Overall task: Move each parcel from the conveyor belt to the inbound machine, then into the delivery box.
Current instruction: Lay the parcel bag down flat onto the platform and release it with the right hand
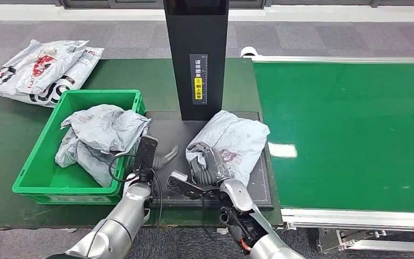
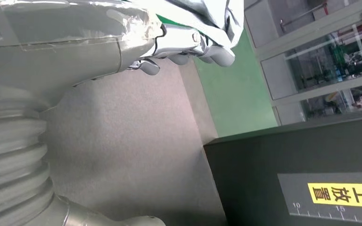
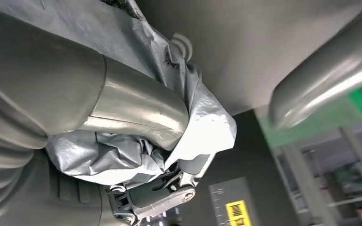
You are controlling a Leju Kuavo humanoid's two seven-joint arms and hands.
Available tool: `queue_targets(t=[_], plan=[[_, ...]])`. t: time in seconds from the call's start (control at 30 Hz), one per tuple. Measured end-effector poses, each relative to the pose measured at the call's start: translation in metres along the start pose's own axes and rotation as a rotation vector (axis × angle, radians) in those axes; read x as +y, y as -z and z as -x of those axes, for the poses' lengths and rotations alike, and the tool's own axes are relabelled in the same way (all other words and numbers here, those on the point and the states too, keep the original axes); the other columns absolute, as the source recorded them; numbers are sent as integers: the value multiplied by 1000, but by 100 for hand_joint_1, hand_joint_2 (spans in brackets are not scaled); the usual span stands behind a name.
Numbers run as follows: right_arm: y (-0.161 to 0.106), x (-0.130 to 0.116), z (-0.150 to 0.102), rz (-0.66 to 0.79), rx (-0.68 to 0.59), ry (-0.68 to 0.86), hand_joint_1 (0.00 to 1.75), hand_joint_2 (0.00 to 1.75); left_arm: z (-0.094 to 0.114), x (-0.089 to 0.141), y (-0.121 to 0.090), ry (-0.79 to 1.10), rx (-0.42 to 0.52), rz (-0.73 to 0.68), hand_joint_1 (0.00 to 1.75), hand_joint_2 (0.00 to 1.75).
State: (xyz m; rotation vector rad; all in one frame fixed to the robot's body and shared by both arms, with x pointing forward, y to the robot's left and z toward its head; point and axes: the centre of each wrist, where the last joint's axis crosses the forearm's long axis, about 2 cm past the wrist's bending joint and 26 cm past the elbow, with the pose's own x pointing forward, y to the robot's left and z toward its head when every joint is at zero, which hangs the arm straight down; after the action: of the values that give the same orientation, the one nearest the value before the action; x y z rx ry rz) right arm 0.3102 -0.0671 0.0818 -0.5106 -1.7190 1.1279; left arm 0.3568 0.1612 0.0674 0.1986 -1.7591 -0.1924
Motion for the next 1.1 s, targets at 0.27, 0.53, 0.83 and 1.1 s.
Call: queue_targets(t=[0.27,0.53,0.83,1.1], plan=[[-1,4,-5,-40,-32,-2,175,175,0,2,1,-4,-3,-12,0,175],[-1,5,-5,-47,-32,-1,146,175,0,2,1,-7,-3,-18,0,175],[-3,4,-2,31,-7,5,0,175,-2,6,2,4,-32,-64,0,175],[-2,-22,27,383,-35,238,0,175,-9,6,-2,-31,-104,-82,0,175]])
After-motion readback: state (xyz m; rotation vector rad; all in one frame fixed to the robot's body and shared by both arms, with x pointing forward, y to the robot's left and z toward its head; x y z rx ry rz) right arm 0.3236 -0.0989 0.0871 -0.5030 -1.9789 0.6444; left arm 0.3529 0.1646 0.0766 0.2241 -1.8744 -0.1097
